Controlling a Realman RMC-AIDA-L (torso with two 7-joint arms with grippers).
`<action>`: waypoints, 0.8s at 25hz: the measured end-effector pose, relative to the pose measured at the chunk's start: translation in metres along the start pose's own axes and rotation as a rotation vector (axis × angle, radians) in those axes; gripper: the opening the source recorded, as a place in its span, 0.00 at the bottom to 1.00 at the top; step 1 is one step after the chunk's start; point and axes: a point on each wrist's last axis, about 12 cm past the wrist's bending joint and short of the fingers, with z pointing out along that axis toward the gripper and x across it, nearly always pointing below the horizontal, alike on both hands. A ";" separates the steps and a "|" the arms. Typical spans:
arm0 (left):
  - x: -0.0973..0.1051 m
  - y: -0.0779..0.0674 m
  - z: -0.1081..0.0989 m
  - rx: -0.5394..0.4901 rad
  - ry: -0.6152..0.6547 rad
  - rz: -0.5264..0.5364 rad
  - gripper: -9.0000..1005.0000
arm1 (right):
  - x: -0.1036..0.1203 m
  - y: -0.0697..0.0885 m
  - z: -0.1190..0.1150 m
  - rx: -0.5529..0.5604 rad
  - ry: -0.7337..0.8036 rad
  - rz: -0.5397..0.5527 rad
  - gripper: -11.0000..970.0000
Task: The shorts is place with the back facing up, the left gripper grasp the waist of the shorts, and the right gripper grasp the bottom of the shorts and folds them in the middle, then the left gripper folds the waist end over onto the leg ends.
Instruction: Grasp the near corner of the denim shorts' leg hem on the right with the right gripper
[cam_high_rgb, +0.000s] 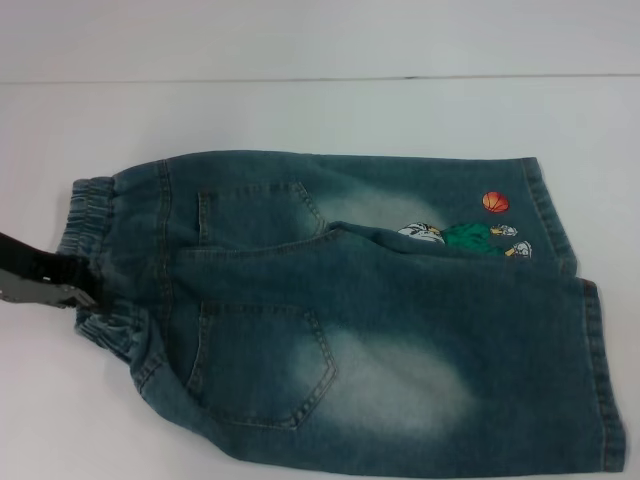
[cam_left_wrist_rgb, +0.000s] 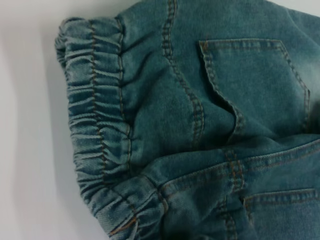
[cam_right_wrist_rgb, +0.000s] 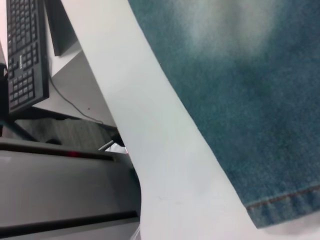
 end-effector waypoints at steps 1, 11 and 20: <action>0.000 0.000 0.000 0.000 0.000 0.001 0.06 | -0.002 0.000 0.001 -0.002 0.006 -0.006 0.95; -0.002 -0.001 -0.002 0.000 -0.001 0.005 0.07 | -0.018 0.001 0.014 0.013 0.077 -0.036 0.95; -0.002 -0.001 -0.003 -0.001 -0.005 0.006 0.07 | -0.023 0.000 0.018 0.026 0.080 -0.047 0.95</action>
